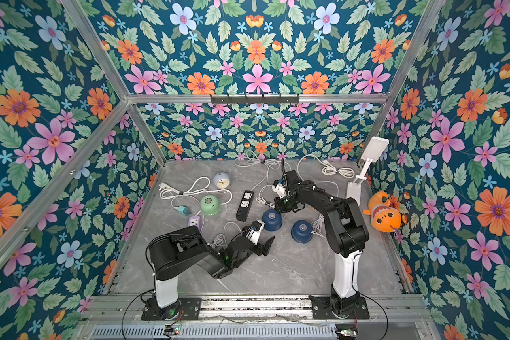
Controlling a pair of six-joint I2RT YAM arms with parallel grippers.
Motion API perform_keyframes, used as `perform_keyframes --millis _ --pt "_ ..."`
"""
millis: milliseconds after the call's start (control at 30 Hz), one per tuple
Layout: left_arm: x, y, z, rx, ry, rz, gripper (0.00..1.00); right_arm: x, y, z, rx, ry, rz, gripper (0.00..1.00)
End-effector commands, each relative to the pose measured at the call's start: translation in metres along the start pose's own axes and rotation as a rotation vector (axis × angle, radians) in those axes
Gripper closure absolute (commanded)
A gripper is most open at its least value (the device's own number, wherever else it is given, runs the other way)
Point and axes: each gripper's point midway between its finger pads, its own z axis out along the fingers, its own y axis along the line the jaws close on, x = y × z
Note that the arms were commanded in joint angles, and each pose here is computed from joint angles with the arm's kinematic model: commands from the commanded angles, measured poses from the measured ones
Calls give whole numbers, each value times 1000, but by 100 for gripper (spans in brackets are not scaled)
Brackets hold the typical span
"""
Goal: Charge the cordless meat grinders
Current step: Adjust the cordless meat grinder at the center of the board, then pick up the cordless meat grinder at the center of the board.
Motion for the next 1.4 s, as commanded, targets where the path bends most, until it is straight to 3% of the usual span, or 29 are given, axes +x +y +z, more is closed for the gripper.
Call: perform_keyframes --millis 0,700,967,1167,1367 --pt "-12 0 7 11 -45 17 5 5 6 2 -27 33 -13 100" --pt "6 14 33 7 15 67 5 26 47 32 -70 147 -116 100" --pt "6 17 33 -10 14 49 17 30 50 31 -79 150 -101 100" --pt "-8 22 26 -31 -14 54 28 22 47 12 -52 91 -85 100" --pt "-41 32 12 -95 -51 77 33 5 30 -33 74 -45 -59 100"
